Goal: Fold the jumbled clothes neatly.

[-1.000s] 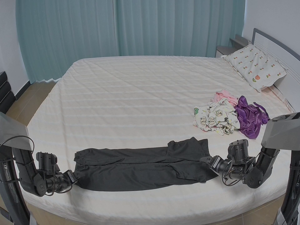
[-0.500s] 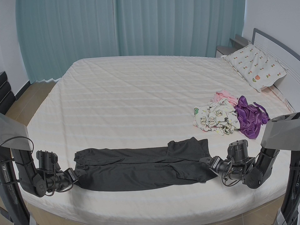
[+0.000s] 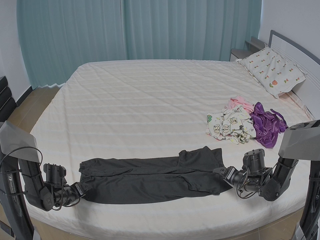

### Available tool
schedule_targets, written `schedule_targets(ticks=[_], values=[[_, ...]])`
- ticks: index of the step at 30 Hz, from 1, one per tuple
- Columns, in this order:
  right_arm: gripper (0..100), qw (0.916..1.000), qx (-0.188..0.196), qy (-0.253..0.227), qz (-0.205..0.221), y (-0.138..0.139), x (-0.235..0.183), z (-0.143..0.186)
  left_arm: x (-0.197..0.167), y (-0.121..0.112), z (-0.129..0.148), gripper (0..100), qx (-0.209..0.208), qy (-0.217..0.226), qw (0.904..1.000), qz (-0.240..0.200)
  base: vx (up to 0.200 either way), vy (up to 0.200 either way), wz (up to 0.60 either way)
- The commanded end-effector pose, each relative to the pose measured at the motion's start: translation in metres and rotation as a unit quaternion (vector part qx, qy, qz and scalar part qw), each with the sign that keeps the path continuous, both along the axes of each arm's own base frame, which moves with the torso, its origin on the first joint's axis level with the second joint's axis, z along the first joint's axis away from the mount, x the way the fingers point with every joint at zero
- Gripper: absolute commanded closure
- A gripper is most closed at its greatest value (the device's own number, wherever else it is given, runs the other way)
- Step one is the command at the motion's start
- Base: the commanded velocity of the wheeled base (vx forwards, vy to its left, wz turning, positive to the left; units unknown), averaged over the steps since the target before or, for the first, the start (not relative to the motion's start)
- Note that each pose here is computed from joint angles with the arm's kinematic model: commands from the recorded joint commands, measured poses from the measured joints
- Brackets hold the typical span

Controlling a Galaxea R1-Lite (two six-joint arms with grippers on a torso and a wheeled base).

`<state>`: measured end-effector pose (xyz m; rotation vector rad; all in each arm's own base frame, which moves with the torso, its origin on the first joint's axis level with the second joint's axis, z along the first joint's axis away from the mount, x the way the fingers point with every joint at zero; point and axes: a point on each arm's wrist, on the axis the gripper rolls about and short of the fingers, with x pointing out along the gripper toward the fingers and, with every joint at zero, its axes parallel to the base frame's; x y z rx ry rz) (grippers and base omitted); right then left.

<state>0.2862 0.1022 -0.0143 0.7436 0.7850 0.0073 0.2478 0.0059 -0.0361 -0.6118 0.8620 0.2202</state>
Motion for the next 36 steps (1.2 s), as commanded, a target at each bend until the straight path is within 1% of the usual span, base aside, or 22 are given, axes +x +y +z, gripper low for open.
schedule_targets(ticks=[1,6,7,9,12,18,19,21,26,34,36], values=[[0,1.0000,-0.001,0.001,0.001,0.000,0.000,-0.001,0.001,-0.003,-0.006,0,0.006,0.007,1.0000,-0.001,0.000,0.000,0.00],[0,1.0000,-0.001,0.002,0.001,0.000,0.000,-0.001,0.004,-0.004,-0.007,0,0.007,0.004,1.0000,0.000,0.000,0.000,0.00],[0,1.0000,-0.001,0.002,0.002,0.000,0.000,-0.001,0.004,-0.004,-0.007,100,0.007,0.004,1.0000,0.000,0.000,0.000,0.00],[0,1.0000,-0.002,0.003,0.002,0.000,-0.001,-0.002,0.004,-0.004,-0.007,100,0.009,0.005,0.9999,0.002,0.000,0.000,0.00],[0,0.9998,-0.015,0.010,0.006,-0.001,-0.006,-0.004,0.000,-0.002,-0.008,100,0.035,0.016,0.9991,0.020,0.000,0.000,0.00],[0,0.9994,-0.030,0.012,0.016,-0.003,-0.010,-0.005,-0.010,-0.002,-0.010,100,0.058,0.036,0.9976,0.006,0.000,0.000,0.00],[0,0.9986,-0.043,0.017,0.025,-0.004,-0.014,-0.007,-0.012,-0.002,-0.010,100,0.073,0.043,0.9964,0.006,0.000,0.000,0.00],[0,0.9982,-0.049,0.019,0.029,-0.005,-0.016,-0.007,-0.012,-0.001,-0.010,100,0.075,0.044,0.9962,0.008,0.000,0.000,0.00],[0,0.9966,-0.070,0.030,0.033,-0.007,-0.021,-0.011,-0.018,-0.001,-0.013,100,0.083,0.072,0.9940,-0.003,0.000,0.000,0.00],[0,0.9944,-0.083,0.056,0.035,-0.011,-0.023,-0.014,-0.020,0.000,-0.014,100,0.088,0.077,0.9931,-0.008,0.000,0.000,0.00],[0,0.9946,-0.083,0.053,0.034,-0.011,-0.022,-0.014,-0.020,0.000,-0.014,100,0.088,0.078,0.9930,-0.009,0.000,0.000,0.00]])
